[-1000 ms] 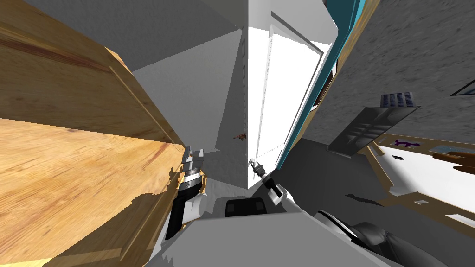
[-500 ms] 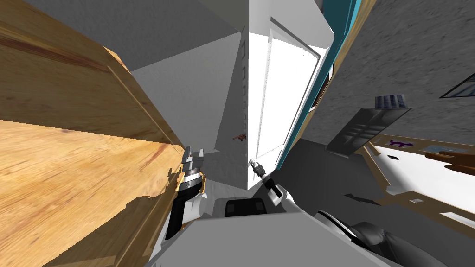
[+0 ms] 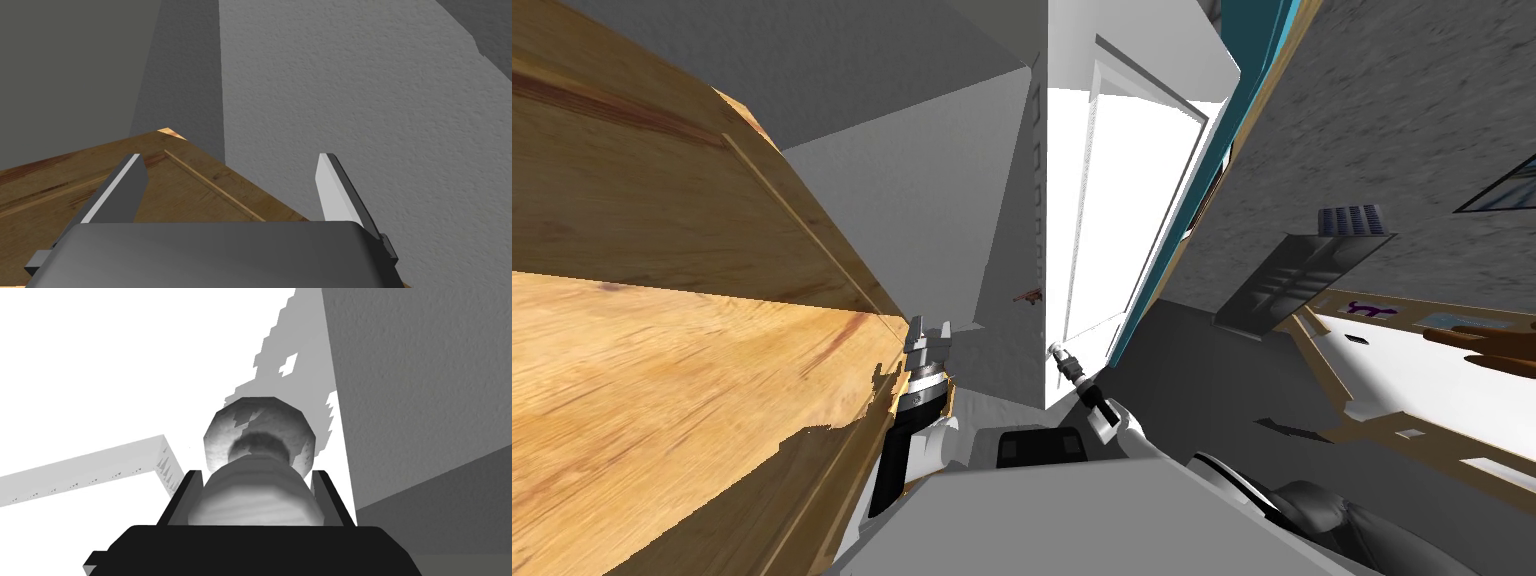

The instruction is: Push the door open

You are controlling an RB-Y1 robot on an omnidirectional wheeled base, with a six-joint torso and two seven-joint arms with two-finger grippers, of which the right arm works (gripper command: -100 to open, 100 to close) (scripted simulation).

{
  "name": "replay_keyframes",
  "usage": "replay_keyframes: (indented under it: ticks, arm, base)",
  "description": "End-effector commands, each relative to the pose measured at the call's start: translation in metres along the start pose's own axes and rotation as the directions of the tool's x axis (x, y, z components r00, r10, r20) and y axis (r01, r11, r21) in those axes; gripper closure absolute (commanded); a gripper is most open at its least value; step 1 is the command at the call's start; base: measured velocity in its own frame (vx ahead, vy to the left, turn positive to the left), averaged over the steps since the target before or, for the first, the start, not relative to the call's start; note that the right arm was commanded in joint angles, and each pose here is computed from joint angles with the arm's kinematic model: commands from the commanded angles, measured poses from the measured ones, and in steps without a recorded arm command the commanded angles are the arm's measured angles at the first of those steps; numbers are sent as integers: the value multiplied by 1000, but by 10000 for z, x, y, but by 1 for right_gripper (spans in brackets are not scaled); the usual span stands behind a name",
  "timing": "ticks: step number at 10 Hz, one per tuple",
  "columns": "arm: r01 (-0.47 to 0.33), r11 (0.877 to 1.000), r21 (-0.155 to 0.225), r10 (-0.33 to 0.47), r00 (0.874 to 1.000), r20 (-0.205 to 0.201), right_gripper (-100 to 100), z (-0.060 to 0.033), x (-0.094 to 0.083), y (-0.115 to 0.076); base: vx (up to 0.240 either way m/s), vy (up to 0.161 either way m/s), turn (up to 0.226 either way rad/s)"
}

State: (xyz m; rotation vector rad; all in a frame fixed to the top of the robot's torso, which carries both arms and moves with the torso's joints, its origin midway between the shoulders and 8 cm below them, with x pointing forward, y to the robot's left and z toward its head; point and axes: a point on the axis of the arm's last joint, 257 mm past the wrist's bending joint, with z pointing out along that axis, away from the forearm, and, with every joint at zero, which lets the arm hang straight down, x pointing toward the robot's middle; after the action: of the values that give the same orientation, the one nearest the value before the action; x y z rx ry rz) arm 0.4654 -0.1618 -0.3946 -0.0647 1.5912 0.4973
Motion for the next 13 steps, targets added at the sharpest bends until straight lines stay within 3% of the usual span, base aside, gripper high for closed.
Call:
replay_keyframes:
  ticks: [1, 6, 9, 10, 11, 13]
  arm:
    - [-54, 999, 2, 54, 999, 9, 100, 24, -31, 0]
    - [-181, 983, 6, 181, 983, 16, 100, 40, -35, 14]
    - [-273, 962, 8, 272, 962, 22, 100, 52, -37, 26]
    - [-312, 950, 9, 312, 950, 25, 100, 58, -38, 32]
    - [-317, 948, 8, 317, 948, 25, 100, 58, -38, 32]
    - [-393, 920, 10, 392, 919, 31, 100, 71, -40, 44]
  base:
    - [27, 12, -18]
    - [36, 16, -24]
    - [44, 17, -26]
    - [33, 11, -21]
    - [30, 13, -18]
    - [39, 19, -36]
